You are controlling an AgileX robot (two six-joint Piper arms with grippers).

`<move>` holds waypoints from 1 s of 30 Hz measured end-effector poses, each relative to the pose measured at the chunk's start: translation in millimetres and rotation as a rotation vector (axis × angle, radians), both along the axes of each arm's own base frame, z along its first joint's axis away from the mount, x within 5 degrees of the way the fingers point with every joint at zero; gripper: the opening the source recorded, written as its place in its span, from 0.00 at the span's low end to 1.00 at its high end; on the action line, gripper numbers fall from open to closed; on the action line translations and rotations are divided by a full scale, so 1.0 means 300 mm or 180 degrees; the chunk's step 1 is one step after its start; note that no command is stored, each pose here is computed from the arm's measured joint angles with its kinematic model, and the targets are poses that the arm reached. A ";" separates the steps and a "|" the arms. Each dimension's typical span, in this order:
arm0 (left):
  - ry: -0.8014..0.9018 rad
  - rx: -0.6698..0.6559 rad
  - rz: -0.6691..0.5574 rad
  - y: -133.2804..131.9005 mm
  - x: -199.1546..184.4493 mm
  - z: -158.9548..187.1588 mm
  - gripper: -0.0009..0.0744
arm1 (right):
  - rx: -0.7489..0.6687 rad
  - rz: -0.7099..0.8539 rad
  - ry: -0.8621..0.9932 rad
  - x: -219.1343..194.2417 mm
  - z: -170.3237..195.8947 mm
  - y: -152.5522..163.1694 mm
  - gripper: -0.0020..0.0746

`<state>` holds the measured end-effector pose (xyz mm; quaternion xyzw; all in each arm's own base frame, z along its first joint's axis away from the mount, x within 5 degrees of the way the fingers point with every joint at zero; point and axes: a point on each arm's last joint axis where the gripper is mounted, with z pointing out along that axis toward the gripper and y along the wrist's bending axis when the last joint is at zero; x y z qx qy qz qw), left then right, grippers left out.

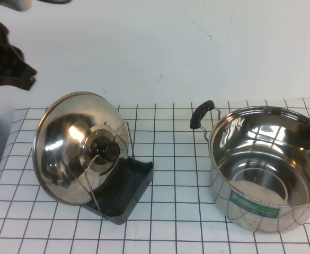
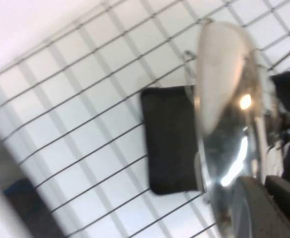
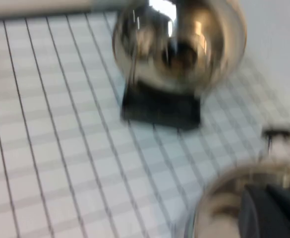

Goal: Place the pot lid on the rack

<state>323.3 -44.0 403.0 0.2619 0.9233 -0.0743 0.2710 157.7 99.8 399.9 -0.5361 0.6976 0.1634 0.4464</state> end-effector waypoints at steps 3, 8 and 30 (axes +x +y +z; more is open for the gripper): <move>-0.0148 0.0088 0.0216 0.022 -0.057 0.061 0.02 | -0.0418 -0.0292 0.0283 -0.002 -0.027 -0.038 0.02; -0.0492 0.0088 0.0565 0.052 -0.192 0.183 0.01 | -0.1262 -0.1204 0.0457 0.009 -0.032 -0.147 0.02; -0.2246 -0.1050 -0.0137 -0.002 -0.846 0.046 0.01 | -0.0453 -0.2298 -0.0656 -0.202 -0.166 -0.276 0.02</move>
